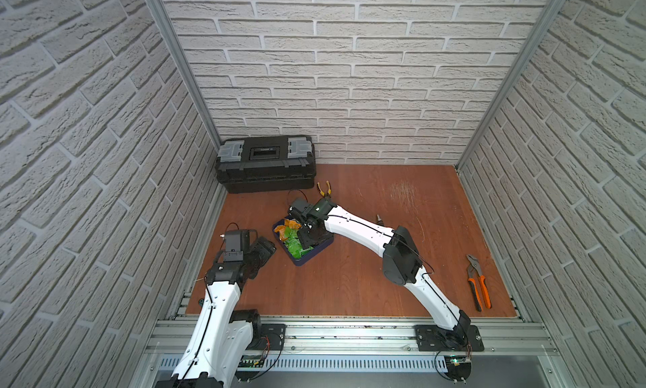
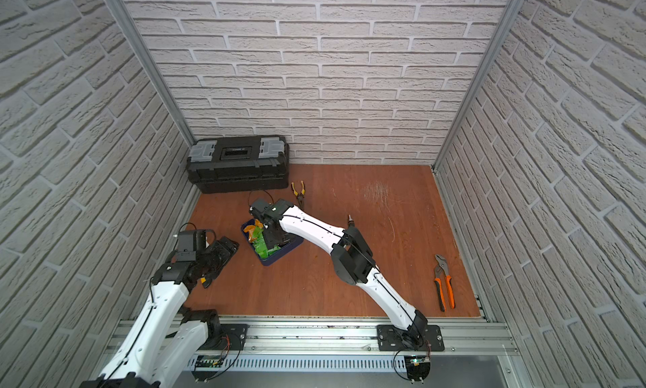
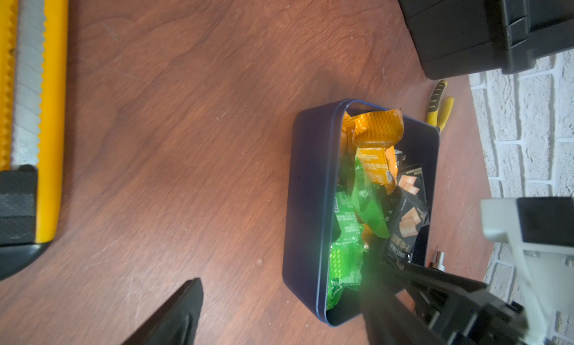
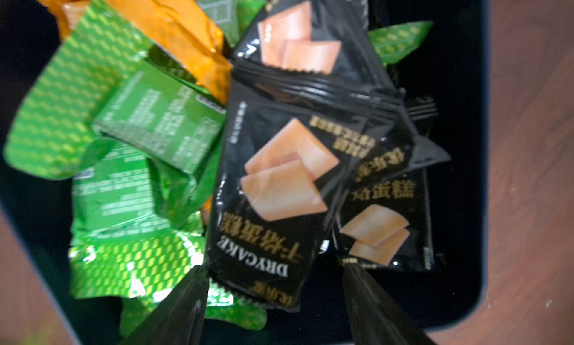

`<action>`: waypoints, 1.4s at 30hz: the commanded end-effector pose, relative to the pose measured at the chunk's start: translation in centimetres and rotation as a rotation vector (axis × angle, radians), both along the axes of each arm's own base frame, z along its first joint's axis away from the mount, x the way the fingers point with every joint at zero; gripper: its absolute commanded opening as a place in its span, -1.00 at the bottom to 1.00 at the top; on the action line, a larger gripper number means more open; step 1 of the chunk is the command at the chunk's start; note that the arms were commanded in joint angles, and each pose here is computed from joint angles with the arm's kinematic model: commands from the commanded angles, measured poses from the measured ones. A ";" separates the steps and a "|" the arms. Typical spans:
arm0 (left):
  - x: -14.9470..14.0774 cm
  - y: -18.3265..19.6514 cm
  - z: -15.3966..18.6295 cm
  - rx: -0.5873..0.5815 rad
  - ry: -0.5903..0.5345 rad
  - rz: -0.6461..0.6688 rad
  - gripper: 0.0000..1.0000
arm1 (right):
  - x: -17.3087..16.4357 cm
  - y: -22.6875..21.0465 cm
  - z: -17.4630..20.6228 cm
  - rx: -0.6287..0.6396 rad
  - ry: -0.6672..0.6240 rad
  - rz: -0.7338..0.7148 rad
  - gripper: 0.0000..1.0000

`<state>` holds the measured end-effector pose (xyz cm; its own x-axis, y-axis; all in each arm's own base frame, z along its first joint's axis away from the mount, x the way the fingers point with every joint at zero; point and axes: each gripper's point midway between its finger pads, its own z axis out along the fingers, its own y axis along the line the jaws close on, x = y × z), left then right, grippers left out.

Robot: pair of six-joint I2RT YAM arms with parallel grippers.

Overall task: Take the cookies out of the storage box
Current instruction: Pick up the cookie from the storage box.

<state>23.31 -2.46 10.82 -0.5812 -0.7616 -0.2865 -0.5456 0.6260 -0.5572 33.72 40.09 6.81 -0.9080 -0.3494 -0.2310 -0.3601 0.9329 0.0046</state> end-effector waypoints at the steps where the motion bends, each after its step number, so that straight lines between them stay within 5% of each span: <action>1: -0.2 0.0 -0.3 -0.003 -0.003 -0.003 0.69 | 1.0 0.0 0.5 -0.017 -0.055 0.000 0.42; 13: -0.2 -0.1 -0.4 -0.009 0.005 -0.010 0.70 | 2.7 1.3 0.5 0.002 -0.113 0.018 0.47; 29: 0.0 -0.3 -0.5 -0.012 0.004 -0.032 0.70 | 4.2 1.3 2.5 -0.009 -0.212 0.044 -0.26; 42: 0.0 -0.6 -0.7 -0.025 -0.004 -0.045 0.71 | 3.3 2.2 7.3 0.128 -0.214 0.014 -0.31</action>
<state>22.91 -3.02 10.01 -0.6109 -0.7501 -0.2532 -0.5391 0.6283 -0.5608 36.57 41.23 7.62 -0.8568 -0.3861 -0.3417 -0.3923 0.9183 -0.0538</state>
